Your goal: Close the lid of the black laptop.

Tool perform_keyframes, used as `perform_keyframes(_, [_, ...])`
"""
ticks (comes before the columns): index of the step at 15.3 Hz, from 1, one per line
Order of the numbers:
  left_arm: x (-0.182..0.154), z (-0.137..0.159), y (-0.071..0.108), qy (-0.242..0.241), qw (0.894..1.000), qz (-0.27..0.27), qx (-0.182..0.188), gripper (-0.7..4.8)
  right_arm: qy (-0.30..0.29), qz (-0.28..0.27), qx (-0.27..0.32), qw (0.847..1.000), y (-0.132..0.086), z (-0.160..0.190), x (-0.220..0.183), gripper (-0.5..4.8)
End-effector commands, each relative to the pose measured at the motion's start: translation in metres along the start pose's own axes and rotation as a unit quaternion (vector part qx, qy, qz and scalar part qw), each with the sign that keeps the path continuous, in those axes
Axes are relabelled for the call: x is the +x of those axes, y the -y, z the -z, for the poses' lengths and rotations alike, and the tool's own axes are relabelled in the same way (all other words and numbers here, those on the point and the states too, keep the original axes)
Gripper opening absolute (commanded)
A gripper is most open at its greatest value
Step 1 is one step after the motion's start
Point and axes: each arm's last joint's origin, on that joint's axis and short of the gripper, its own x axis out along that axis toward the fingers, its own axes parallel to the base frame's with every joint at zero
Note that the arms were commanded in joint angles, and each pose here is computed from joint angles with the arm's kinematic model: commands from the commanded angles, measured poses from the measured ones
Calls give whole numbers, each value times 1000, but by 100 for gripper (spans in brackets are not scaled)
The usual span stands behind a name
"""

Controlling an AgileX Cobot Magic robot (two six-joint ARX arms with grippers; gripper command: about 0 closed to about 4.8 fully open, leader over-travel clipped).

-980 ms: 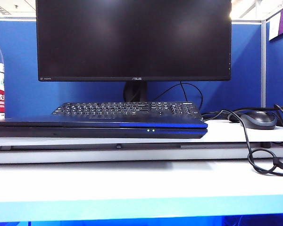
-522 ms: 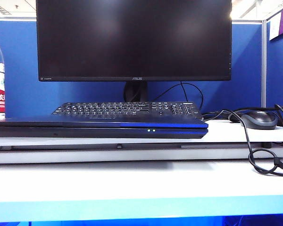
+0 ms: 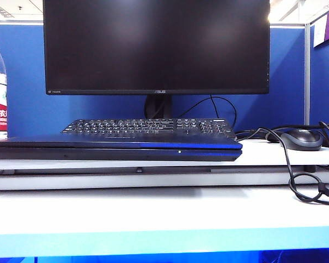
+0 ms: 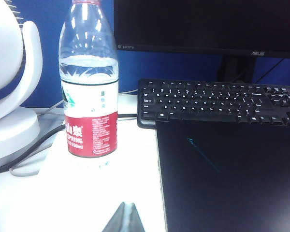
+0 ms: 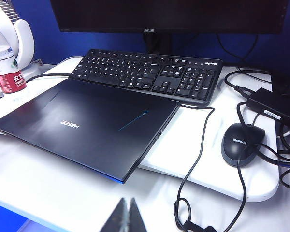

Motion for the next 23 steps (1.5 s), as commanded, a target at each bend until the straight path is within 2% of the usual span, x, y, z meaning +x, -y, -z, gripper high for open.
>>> perform_keyframes(1, [0, -1, 0, 6, 1000, 1, 0, -4, 10, 3, -2, 1000, 0, -2, 0, -4])
perform_keyframes(4, [0, -1, 0, 6, 1000, 1, 0, -4, 49, 55, 1, 997, 7, 5, 18, -4])
perform_keyframes(6, [0, -1, 0, 6, 1000, 2, 0, -4, 91, 108, -5, 990, 21, 21, 41, -4])
perform_keyframes(9, [0, -1, 0, 6, 1000, 1, 0, -4, 105, 144, -14, 984, 33, 44, 60, -4])
perform_keyframes(10, [0, -1, 0, 6, 1000, 2, 0, -4, 128, 176, -9, 976, 39, 52, 65, -4])
perform_keyframes(13, [0, -1, 0, 6, 1000, 1, 0, -4, 164, 175, -6, 971, 43, 63, 73, -4])
perform_keyframes(19, [0, -1, 0, 6, 1000, 1, 0, -4, 133, 172, 55, 975, 49, 95, 86, -4])
perform_keyframes(23, [0, -1, 0, 6, 1000, 1, 0, -4, 121, 159, 58, 978, 49, 101, 88, -4])
